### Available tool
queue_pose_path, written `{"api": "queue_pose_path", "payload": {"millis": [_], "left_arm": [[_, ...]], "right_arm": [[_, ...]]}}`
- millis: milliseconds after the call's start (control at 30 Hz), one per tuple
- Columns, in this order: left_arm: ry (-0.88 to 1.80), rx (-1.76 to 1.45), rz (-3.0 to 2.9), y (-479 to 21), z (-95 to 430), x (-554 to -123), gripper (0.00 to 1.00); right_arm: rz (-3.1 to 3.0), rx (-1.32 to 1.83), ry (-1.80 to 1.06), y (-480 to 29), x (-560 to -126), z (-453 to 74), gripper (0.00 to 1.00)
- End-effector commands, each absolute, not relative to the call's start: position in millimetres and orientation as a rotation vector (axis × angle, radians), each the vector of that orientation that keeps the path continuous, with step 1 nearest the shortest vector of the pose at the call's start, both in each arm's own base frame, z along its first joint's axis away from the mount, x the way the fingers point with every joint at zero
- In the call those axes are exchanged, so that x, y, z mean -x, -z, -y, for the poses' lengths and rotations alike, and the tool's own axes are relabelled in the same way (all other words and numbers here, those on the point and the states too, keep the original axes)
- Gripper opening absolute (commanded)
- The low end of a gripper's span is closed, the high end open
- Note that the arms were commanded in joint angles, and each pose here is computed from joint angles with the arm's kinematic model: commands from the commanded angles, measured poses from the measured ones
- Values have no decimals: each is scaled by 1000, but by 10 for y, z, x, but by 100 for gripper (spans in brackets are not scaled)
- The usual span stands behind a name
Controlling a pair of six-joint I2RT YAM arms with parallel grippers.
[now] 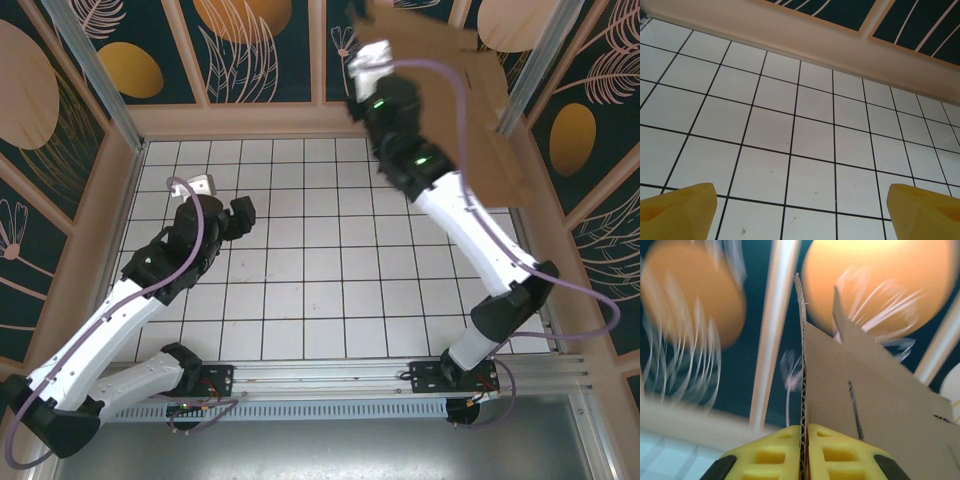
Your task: Fold the paper box
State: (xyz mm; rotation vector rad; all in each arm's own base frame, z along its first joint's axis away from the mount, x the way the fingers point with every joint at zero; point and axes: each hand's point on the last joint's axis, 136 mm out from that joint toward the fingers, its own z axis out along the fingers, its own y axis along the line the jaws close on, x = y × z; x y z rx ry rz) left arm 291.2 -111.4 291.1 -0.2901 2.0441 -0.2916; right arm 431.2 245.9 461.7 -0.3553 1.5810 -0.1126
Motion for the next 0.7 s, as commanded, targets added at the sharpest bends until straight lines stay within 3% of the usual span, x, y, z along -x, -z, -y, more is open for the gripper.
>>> {"api": "queue_pose_path", "payload": {"millis": [0,100,167,233,300,500,600,667], "left_arm": [[256,325,-1972,-3193,933,-2846,88],[266,348,-1919,-3366,844,-2780,88],[283,359,-1888,-3447,806,-2739,88],[301,360,-1865,-3502,794,-2715,88],[315,351,-1857,-3512,815,-2719,88],[334,307,-1900,-3344,955,-2797,89],[390,250,-1960,-3141,1149,-2848,88],[438,214,-2016,-2956,1303,-2876,88]], "right_arm": [[-1672,548,339,-3597,-4201,-2857,13],[-1758,629,248,-2789,-3920,-3289,13],[-1833,708,124,-2265,-3674,-3642,21],[-1904,800,-24,-1819,-3396,-4040,54],[-1948,836,-147,-1604,-3210,-4311,75],[-1936,730,-591,-2162,-3177,-4367,81],[-1988,573,-707,-2266,-3396,-3986,74],[-2062,437,-670,-2116,-3590,-3605,63]]}}
